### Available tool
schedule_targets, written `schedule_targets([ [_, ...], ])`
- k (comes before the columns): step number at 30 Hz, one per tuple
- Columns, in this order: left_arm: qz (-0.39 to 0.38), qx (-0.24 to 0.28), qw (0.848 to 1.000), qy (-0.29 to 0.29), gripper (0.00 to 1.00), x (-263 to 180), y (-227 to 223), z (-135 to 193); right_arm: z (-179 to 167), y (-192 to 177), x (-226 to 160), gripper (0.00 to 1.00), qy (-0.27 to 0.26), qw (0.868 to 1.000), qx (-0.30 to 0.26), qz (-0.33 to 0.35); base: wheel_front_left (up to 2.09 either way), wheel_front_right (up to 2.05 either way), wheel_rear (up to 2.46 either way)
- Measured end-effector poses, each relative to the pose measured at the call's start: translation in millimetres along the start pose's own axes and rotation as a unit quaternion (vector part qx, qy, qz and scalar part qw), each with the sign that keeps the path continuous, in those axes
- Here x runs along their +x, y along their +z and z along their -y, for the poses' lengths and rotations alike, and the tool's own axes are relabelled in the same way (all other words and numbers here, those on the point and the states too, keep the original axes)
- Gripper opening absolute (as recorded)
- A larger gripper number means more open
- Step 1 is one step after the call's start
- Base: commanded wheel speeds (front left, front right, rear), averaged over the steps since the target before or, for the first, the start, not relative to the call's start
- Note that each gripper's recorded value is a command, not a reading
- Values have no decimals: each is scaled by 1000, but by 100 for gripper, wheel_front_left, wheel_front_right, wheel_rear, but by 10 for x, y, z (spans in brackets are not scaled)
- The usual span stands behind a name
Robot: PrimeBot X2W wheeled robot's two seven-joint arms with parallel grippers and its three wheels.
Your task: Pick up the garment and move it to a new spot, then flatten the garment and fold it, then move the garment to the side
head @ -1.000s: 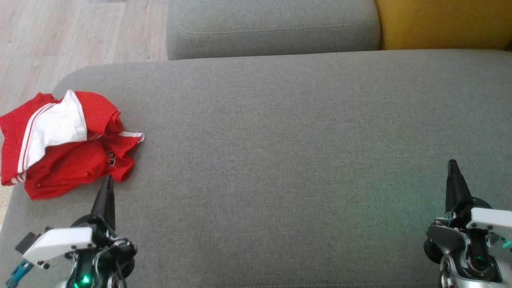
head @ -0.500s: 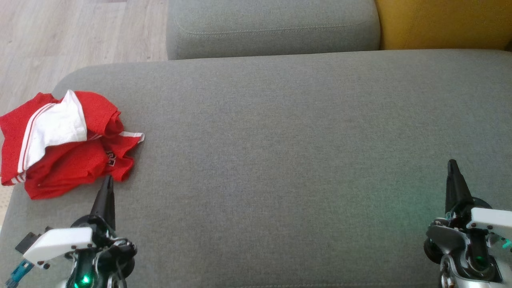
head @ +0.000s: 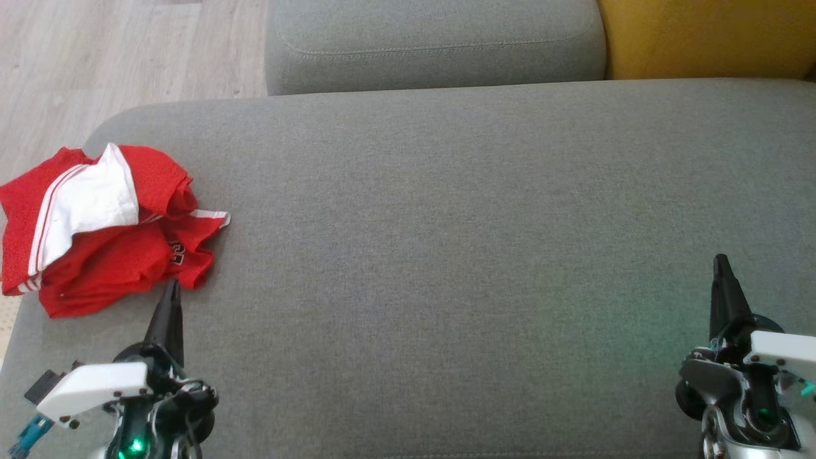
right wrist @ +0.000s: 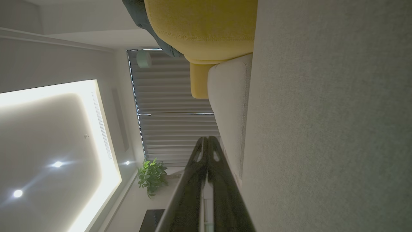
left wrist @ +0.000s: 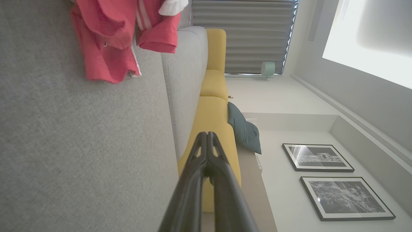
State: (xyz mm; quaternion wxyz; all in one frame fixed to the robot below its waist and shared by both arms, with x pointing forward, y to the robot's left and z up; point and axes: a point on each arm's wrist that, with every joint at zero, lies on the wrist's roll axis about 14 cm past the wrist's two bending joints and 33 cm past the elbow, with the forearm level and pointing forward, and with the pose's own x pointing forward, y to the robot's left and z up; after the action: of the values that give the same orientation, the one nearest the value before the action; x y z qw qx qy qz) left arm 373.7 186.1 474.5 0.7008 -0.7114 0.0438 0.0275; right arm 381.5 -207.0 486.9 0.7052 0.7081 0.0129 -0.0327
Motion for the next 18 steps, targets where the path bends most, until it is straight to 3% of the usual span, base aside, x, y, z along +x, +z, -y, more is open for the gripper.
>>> schedule_targets([
  [18, 0, 0, 1000, 0, 0, 0, 0, 0, 0, 0, 0, 0, 0, 1000, 0, 0, 0, 0, 0],
])
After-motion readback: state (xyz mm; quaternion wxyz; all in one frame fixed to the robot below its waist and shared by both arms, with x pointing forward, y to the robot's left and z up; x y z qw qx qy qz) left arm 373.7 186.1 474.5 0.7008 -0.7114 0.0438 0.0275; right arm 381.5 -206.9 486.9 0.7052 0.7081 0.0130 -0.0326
